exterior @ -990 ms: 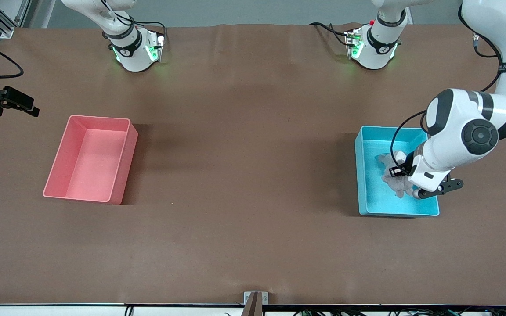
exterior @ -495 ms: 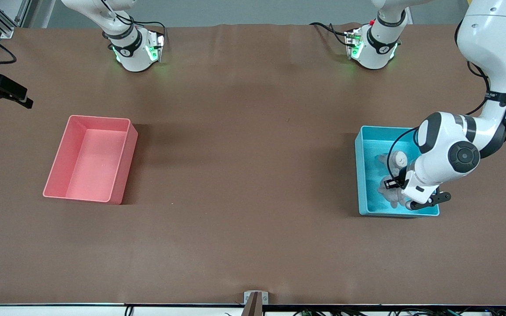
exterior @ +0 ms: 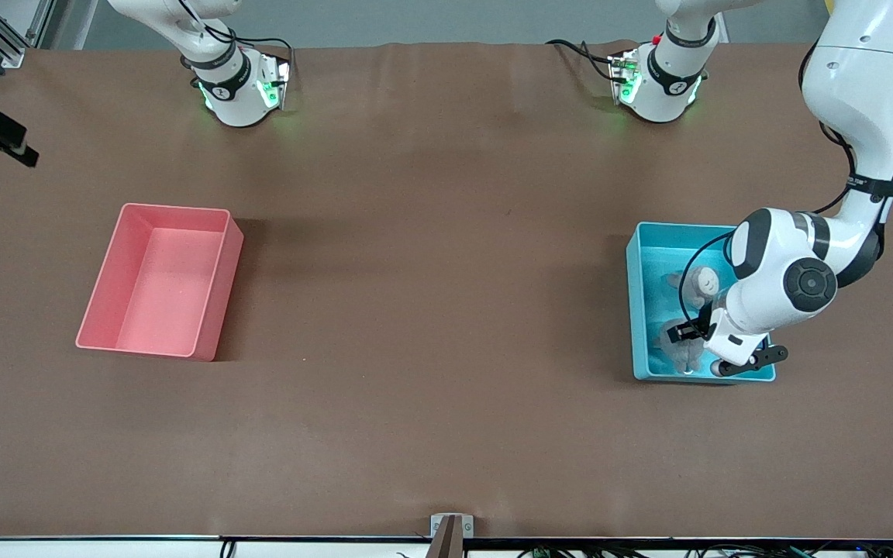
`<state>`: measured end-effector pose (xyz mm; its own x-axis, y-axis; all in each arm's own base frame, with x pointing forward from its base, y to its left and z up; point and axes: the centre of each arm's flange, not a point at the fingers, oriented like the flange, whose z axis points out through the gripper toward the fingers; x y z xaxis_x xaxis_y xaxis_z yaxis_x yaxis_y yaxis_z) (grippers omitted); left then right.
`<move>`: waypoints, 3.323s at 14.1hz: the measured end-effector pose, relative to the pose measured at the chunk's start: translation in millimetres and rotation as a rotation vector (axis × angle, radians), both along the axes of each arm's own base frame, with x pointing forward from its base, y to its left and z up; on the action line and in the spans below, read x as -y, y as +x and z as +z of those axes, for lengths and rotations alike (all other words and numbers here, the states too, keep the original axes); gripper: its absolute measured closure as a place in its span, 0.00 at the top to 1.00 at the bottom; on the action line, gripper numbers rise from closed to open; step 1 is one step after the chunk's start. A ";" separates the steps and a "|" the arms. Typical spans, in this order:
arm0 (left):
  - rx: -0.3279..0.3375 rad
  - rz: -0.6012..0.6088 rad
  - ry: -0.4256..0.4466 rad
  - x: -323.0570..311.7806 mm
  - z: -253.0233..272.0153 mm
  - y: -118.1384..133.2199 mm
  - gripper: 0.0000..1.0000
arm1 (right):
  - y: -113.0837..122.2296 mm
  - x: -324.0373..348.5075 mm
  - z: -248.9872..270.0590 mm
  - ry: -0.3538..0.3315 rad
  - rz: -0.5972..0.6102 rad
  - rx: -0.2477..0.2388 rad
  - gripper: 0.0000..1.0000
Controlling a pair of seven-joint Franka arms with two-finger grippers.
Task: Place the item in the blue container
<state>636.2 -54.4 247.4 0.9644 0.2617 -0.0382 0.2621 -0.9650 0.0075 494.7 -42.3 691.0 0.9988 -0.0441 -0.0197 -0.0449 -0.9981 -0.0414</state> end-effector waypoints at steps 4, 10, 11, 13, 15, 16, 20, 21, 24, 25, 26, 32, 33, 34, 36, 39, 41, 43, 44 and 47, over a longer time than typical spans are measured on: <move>-0.044 -0.025 0.041 -28.9 43.1 -1.8 1.00 | -9.2 -0.8 18.5 0.000 0.002 -0.001 1.00; -0.095 -0.086 0.056 -49.2 173.6 -38.8 1.00 | -3.2 -0.8 9.6 0.000 0.002 -0.019 1.00; -0.089 -0.093 0.041 -54.4 198.2 -47.9 1.00 | -1.6 -0.7 8.9 0.000 0.002 -0.014 1.00; -0.065 -0.116 0.034 -63.8 245.2 -67.0 1.00 | 1.5 -0.6 7.7 -0.002 0.001 -0.006 1.00; -0.048 -0.125 0.026 -75.1 292.0 -84.3 1.00 | 3.1 0.7 6.0 -0.014 0.004 -0.008 1.00; -0.043 -0.129 0.017 -81.1 315.4 -90.4 1.00 | 3.8 1.7 5.0 -0.022 0.015 -0.010 1.00; 0.046 -0.137 0.021 -85.7 389.7 -94.5 1.00 | 5.3 2.7 3.1 -0.029 0.037 -0.012 1.00; 0.061 -0.138 0.023 -85.1 397.8 -94.6 1.00 | 5.4 2.7 2.9 -0.029 0.037 -0.013 1.00; 0.082 -0.144 0.023 -82.2 407.8 -93.3 1.00 | 5.8 2.6 1.4 -0.029 0.037 -0.017 1.00; 0.089 -0.150 0.022 -79.2 411.0 -92.7 1.00 | 6.1 2.6 0.9 -0.029 0.037 -0.019 1.00; 0.094 -0.156 0.021 -75.7 413.0 -92.2 1.00 | 6.2 2.3 0.5 -0.027 0.037 -0.019 1.00; 0.077 -0.166 0.007 -72.3 402.7 -85.1 1.00 | 6.0 0.2 -0.2 -0.021 0.041 -0.024 1.00; 0.075 -0.166 0.006 -72.9 401.7 -84.4 1.00 | 6.1 -0.2 -0.3 -0.021 0.042 -0.024 1.00; 0.075 -0.165 0.005 -73.2 401.4 -84.1 1.00 | 6.1 -0.6 -0.3 -0.021 0.043 -0.024 1.00; 0.075 -0.165 0.005 -73.2 401.7 -84.1 1.00 | 6.2 -1.6 -0.4 -0.021 0.045 -0.024 1.00; 0.074 -0.167 0.005 -72.7 400.9 -83.6 1.00 | 6.2 -2.1 -0.4 -0.021 0.046 -0.024 1.00; 0.071 -0.175 0.003 -68.1 399.5 -82.7 1.00 | 6.2 -2.1 -0.4 -0.021 0.046 -0.024 1.00; 0.071 -0.182 0.002 -64.3 399.0 -82.3 1.00 | 6.2 -2.2 -0.4 -0.021 0.046 -0.024 1.00; 0.071 -0.186 0.002 -62.3 399.0 -82.3 1.00 | 6.2 -2.3 -0.5 -0.021 0.046 -0.024 1.00; 0.071 -0.189 0.002 -60.1 399.0 -82.2 1.00 | 6.2 -2.7 -0.8 -0.020 0.047 -0.026 1.00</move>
<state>554.0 5.7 646.5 0.9966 0.0754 0.0319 0.0749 -0.9970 0.0171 500.9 -39.7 690.2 0.9990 0.0023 -0.0453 0.0013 -0.9998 -0.0204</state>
